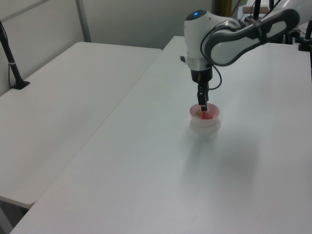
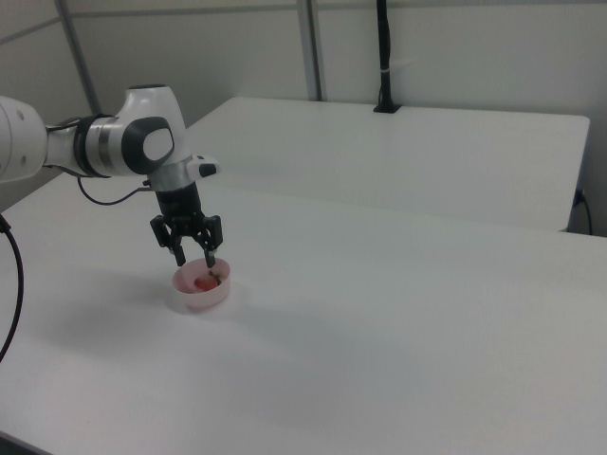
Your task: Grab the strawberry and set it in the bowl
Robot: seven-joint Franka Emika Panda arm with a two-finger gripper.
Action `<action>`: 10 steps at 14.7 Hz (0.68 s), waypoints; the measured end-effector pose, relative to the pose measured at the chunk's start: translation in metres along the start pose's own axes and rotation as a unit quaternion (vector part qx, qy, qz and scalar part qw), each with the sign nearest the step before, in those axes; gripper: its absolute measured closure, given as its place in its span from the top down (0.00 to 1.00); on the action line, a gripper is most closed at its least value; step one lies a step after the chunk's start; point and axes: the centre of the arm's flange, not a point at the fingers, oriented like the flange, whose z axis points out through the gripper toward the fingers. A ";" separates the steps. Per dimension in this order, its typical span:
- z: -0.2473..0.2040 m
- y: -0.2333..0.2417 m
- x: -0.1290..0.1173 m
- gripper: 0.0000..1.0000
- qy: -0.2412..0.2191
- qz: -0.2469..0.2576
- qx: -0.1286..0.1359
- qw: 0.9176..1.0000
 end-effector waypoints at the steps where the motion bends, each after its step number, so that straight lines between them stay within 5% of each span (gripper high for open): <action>1: 0.000 0.001 0.000 0.79 0.001 0.003 0.000 1.000; 3: -0.009 0.004 0.001 0.99 0.009 0.020 0.001 1.000; 6: -0.054 0.025 -0.010 1.00 0.031 0.067 0.007 0.997; 10: -0.147 0.097 -0.072 1.00 0.037 0.133 0.022 0.990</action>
